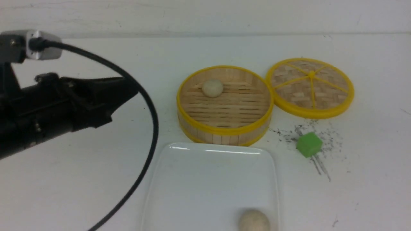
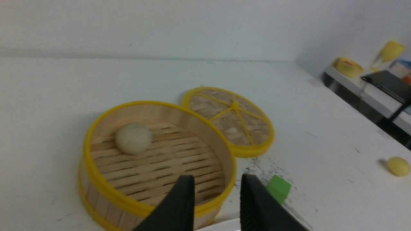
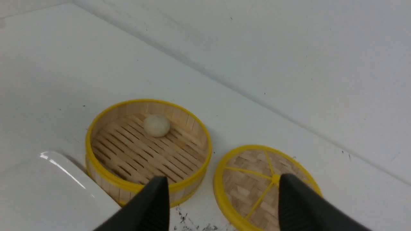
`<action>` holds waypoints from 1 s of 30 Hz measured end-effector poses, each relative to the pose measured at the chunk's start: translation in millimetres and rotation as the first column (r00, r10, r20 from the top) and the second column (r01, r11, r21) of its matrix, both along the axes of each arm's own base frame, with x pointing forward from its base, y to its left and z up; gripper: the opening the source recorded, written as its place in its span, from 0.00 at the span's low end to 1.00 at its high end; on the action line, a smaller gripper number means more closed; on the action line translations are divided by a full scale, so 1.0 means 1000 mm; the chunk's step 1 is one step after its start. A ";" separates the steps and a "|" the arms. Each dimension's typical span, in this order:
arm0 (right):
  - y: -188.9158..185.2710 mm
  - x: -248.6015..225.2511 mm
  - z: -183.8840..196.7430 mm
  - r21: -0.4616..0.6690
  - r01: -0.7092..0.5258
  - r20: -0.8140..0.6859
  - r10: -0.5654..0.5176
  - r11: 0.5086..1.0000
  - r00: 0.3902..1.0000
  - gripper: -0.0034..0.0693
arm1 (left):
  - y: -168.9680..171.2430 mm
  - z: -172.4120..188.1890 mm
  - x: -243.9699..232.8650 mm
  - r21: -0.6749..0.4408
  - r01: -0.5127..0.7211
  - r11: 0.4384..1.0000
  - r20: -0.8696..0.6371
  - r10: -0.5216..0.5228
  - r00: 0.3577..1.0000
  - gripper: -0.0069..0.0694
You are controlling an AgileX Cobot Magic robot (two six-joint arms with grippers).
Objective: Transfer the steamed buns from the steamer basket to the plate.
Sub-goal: Use the left arm to grab the steamed stuffed bun that is closest to it
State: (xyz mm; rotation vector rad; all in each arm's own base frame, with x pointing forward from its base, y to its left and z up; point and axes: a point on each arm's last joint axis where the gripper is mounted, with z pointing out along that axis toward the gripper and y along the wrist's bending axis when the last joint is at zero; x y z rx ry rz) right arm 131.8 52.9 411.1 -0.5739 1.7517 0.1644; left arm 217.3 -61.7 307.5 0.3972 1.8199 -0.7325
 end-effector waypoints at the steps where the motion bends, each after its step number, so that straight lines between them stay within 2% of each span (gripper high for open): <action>1: 0.000 -0.001 -0.003 -0.003 0.001 -0.014 -0.001 1.000 1.000 0.67 | -0.001 0.001 0.011 0.008 0.016 1.000 0.002 -0.016 1.000 0.40; 5: 0.000 -0.001 -0.011 -0.001 0.002 -0.057 -0.002 1.000 0.998 0.67 | -0.003 0.002 0.040 0.027 0.045 0.999 -0.013 -0.044 0.999 0.40; 10: 0.000 -0.001 -0.022 -0.018 -0.001 -0.111 -0.001 1.000 0.994 0.67 | -0.010 0.000 0.091 0.035 0.157 0.987 -0.065 -0.155 0.986 0.40; 16: -0.001 0.000 -0.023 -0.046 0.005 -0.106 -0.010 0.999 0.994 0.67 | -0.020 -0.008 0.124 0.039 0.258 0.965 -0.093 -0.253 0.963 0.40; 19: -0.002 0.000 -0.024 -0.074 0.010 -0.105 -0.018 0.997 0.994 0.67 | -0.041 -0.019 0.140 0.119 0.314 0.942 -0.115 -0.301 0.947 0.42; 20: -0.003 0.000 -0.024 -0.077 0.011 -0.106 -0.019 0.997 0.994 0.67 | -0.042 -0.020 0.141 0.126 0.317 0.940 -0.116 -0.303 0.946 0.42; 23: -0.003 0.000 -0.025 -0.097 0.011 -0.114 -0.022 0.995 0.993 0.67 | -0.069 -0.036 0.155 0.241 0.330 0.913 -0.129 -0.307 0.943 0.44; 30: -0.005 0.000 -0.025 -0.119 0.017 -0.108 -0.030 0.993 0.994 0.67 | -0.083 -0.067 0.180 0.219 0.268 0.938 -0.261 -0.209 0.943 0.45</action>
